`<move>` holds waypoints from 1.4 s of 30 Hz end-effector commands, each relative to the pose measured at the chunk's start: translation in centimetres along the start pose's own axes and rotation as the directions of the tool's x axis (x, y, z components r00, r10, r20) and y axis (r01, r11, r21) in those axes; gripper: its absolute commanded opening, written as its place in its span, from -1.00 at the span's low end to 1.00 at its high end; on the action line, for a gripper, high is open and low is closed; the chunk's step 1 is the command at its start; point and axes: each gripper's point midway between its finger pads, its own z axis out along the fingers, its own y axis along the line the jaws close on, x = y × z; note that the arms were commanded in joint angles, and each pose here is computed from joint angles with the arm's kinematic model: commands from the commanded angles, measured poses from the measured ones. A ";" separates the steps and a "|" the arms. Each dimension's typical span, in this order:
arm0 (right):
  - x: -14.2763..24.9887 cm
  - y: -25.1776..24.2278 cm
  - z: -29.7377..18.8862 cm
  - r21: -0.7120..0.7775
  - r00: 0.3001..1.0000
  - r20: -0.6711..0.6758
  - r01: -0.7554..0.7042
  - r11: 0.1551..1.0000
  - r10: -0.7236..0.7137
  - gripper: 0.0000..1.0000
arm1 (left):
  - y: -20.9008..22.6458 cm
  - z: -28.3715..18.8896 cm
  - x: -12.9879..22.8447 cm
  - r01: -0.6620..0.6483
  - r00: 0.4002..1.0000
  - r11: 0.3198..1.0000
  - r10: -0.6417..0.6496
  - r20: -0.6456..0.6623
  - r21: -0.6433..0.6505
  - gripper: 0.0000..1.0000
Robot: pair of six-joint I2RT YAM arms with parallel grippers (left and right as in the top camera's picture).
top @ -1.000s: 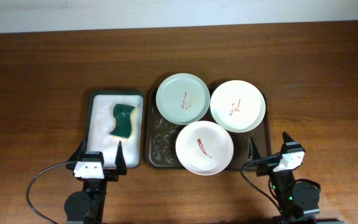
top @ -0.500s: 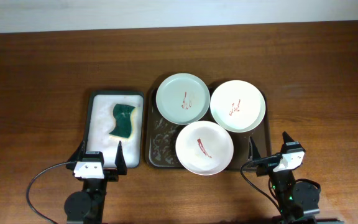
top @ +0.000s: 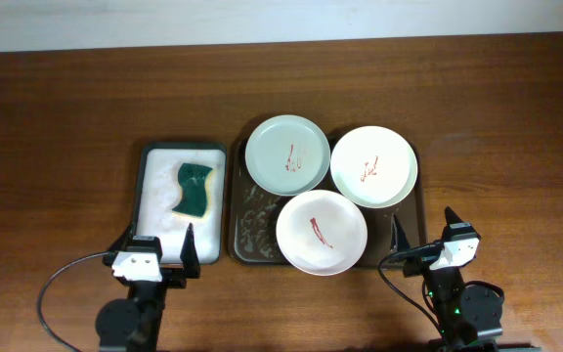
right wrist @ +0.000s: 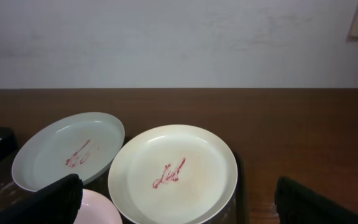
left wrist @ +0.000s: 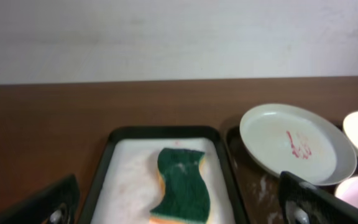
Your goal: Clean dirty plates on tray and stack at the side
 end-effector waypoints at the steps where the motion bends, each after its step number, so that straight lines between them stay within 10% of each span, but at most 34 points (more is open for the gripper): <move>1: 0.2 0.0 0.0 0.003 1.000 -0.004 0.008 1.000 -0.008 0.97 | -0.2 -0.6 -3.2 0.012 1.000 1.000 -0.012 -0.011 0.006 0.99; 17: -2.3 0.3 -0.7 -0.007 0.997 0.014 -0.072 0.997 0.072 0.97 | -1.1 2.4 -3.4 0.037 0.952 0.998 -0.020 -0.306 0.051 0.99; 32: -8.6 3.9 -2.1 -0.077 0.821 -0.564 -0.162 0.984 0.090 0.97 | -1.3 1.8 -3.5 0.060 0.830 0.997 -0.029 -0.557 0.038 0.99; 42: -6.8 4.1 -0.7 -0.061 0.730 -0.677 -0.187 0.981 0.097 0.98 | -1.5 1.7 -3.3 0.070 0.824 0.996 -0.028 -0.566 0.051 0.99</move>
